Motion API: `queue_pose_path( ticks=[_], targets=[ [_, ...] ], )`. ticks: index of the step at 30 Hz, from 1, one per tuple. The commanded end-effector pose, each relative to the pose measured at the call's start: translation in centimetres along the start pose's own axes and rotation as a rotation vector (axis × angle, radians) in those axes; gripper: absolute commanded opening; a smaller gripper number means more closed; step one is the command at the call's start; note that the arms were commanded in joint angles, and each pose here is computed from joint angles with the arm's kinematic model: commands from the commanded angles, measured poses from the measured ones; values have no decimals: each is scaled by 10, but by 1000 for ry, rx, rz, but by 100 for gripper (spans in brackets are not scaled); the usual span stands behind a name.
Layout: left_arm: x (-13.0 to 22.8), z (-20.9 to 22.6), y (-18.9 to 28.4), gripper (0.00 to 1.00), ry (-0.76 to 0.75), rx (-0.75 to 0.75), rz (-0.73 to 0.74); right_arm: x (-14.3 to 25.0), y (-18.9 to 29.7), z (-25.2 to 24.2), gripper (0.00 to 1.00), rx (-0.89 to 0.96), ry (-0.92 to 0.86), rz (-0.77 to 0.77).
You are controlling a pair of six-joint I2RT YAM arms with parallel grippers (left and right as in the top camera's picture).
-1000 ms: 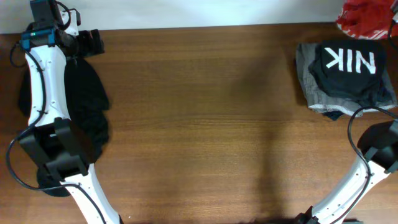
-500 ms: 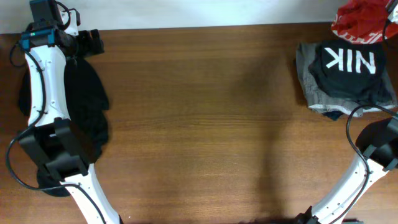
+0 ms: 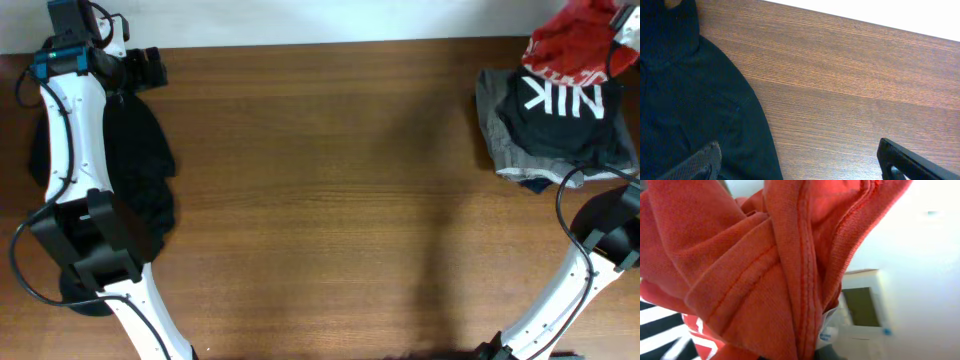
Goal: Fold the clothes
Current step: 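Lower the orange bundle onto the NIK-printed stack with the right gripper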
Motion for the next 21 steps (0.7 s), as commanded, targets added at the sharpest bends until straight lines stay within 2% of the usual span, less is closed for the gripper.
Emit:
queue_pose_path(
  ticks=[1, 12, 13, 14, 15, 21],
  targets=[
    [-2, -2, 7, 99, 9, 11, -14, 3, 7, 4, 4, -16, -44, -10],
    [-2, -2, 7, 99, 9, 11, -14, 17, 35, 63, 4, -291, -229, 91],
    [-2, -2, 7, 99, 9, 11, -14, 16, 37, 66, 15, -307, -243, 90],
    [-2, -2, 7, 99, 10, 11, -14, 13, 39, 70, 34, -328, -261, 87],
    [-2, -2, 7, 99, 9, 11, -14, 11, 40, 74, 99, -350, -281, 85],
    [-2, -2, 7, 99, 9, 11, -14, -7, 53, 102, 98, -506, -415, 54]
  ],
)
Point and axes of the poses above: each gripper's point midway between its finger pads, its own y axis back along the fingers, its own z axis along the line the jaws close on, x = y × z, the point moved 5 cm from there along y, back along the fingers, and after that the axes turned 2 degrees about y, right-handed, at the moved point
